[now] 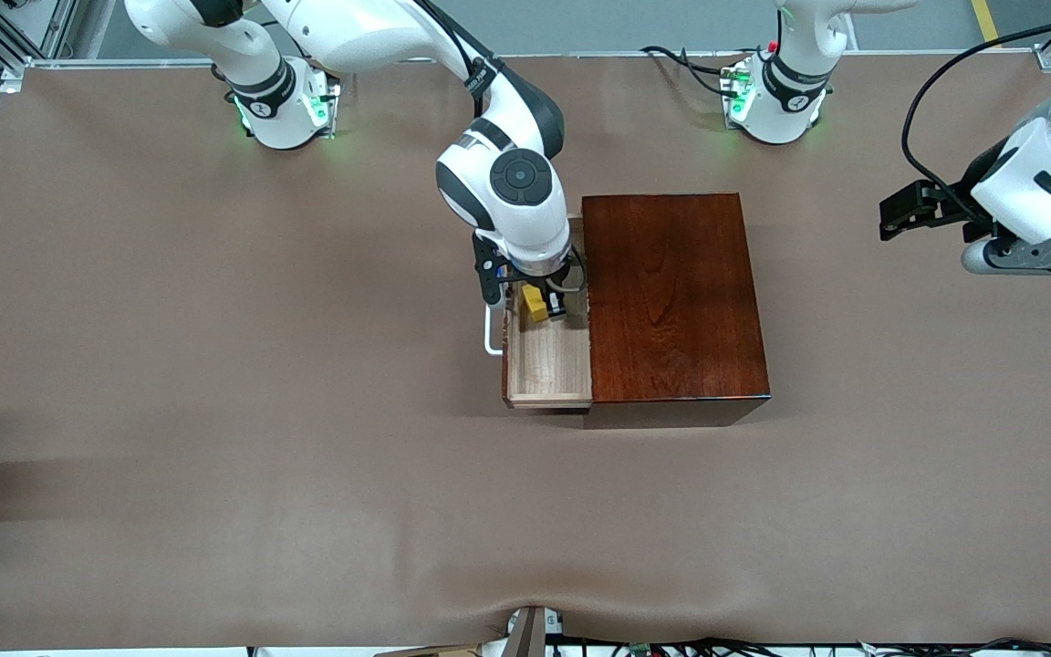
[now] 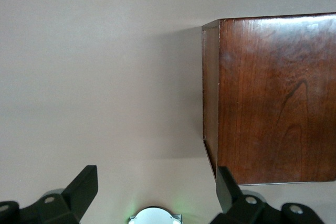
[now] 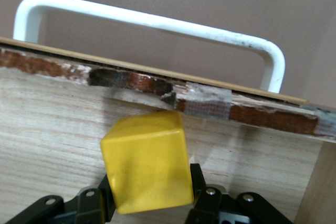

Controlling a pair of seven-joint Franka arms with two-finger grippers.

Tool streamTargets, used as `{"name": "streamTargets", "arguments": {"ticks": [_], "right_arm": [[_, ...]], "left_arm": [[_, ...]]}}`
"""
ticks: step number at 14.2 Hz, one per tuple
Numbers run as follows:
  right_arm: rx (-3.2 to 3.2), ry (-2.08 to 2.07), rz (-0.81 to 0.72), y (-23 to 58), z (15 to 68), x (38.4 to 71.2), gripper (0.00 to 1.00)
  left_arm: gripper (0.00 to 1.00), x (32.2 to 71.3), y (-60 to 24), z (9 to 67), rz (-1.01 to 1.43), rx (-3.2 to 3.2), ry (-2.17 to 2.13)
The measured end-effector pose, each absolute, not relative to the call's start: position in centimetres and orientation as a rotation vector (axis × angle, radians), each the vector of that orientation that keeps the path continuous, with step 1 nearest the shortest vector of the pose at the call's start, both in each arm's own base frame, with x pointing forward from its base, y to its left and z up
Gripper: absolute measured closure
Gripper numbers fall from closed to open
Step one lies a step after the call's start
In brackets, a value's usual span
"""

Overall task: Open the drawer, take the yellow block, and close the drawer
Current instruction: 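Close the right gripper on the yellow cube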

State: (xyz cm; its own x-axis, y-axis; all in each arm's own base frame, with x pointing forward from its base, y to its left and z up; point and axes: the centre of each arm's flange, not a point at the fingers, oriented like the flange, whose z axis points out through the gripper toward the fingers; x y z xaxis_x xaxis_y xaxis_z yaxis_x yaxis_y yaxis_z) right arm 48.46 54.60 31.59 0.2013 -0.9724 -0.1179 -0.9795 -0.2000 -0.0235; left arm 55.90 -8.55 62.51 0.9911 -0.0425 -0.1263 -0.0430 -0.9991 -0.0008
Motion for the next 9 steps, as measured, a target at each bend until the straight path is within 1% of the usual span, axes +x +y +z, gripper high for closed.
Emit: {"name": "streamTargets", "arguments": {"ticks": [9], "right_arm": [[-2.346, 1.917, 0.104, 54.7, 32.7, 49.1, 0.44]], "left_arm": [[0.00, 55.9, -8.5, 62.7, 0.193, -3.132, 0.067]]}}
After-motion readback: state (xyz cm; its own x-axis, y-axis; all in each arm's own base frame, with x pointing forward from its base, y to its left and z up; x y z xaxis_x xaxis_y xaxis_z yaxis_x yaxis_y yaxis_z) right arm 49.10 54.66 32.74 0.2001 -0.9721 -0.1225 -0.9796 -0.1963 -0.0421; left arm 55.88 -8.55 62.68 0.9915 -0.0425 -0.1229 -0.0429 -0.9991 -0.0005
